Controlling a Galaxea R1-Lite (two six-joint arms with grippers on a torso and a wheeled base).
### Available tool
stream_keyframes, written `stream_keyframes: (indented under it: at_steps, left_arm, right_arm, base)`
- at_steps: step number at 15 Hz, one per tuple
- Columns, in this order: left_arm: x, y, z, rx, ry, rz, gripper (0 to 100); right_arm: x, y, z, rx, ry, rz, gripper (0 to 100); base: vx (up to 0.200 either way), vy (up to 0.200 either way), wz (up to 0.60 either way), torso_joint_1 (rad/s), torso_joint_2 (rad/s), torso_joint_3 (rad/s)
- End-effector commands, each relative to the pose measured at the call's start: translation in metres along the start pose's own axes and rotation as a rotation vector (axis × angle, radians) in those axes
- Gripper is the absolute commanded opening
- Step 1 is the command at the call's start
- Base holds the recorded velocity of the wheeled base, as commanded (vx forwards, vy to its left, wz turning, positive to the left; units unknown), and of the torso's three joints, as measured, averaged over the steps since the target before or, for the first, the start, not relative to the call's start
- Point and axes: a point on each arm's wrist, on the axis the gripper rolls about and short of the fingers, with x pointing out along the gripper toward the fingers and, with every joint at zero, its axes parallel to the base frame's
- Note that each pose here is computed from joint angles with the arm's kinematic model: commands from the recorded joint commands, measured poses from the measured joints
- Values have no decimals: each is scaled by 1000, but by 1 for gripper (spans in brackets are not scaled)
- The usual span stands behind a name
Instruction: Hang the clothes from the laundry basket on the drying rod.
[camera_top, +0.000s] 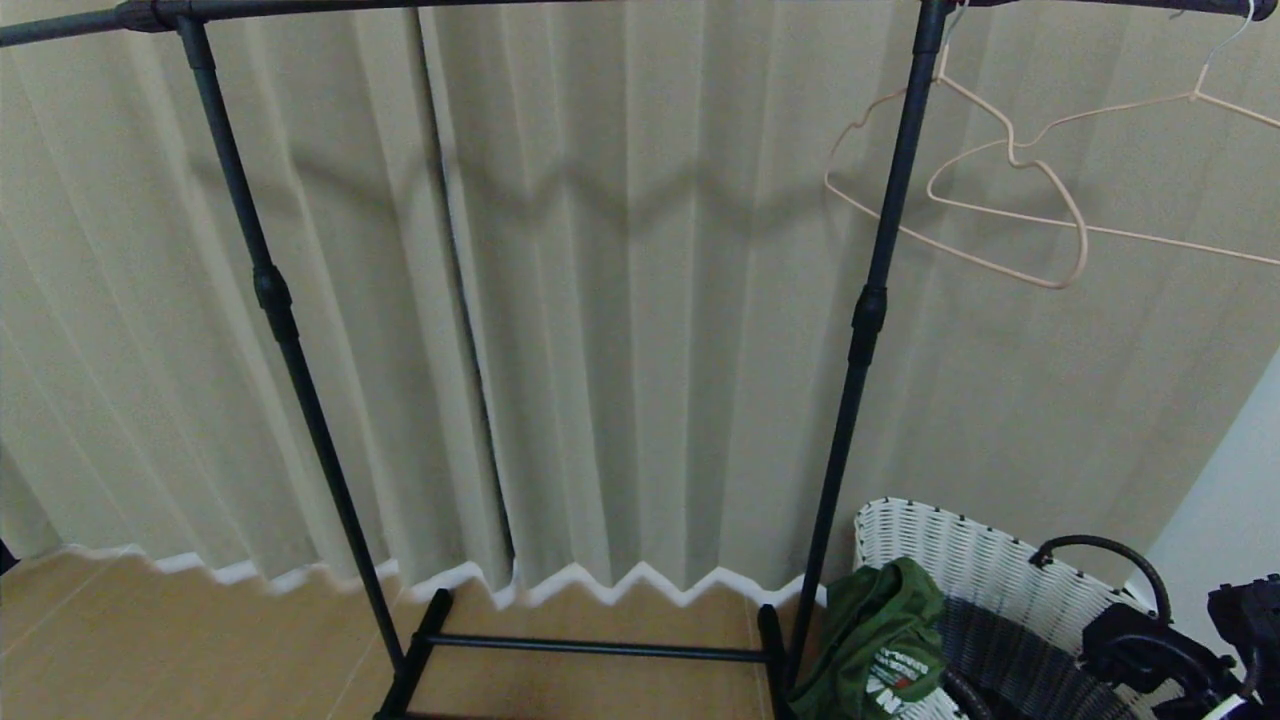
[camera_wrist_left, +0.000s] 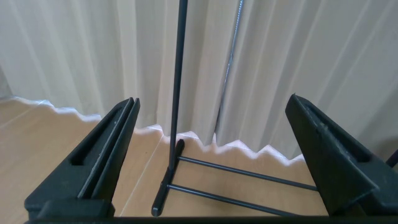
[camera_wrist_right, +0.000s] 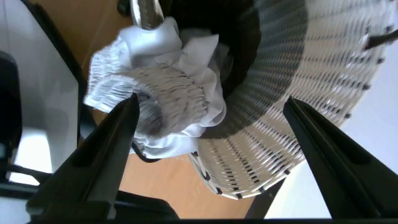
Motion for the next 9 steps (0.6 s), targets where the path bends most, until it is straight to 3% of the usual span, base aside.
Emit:
stream_keyframes:
  at_steps: [1,9]
  left_arm:
    - [0,0,0,0,-1,1,100]
    - [0,0,0,0,-1,1,100]
  right_arm:
    - [12,-2,-1,14,79,16,100]
    - [25,-8,3,47,91,-4,100]
  base:
    - [0,0,0,0,0,0]
    - [0,0,0,0,0,0]
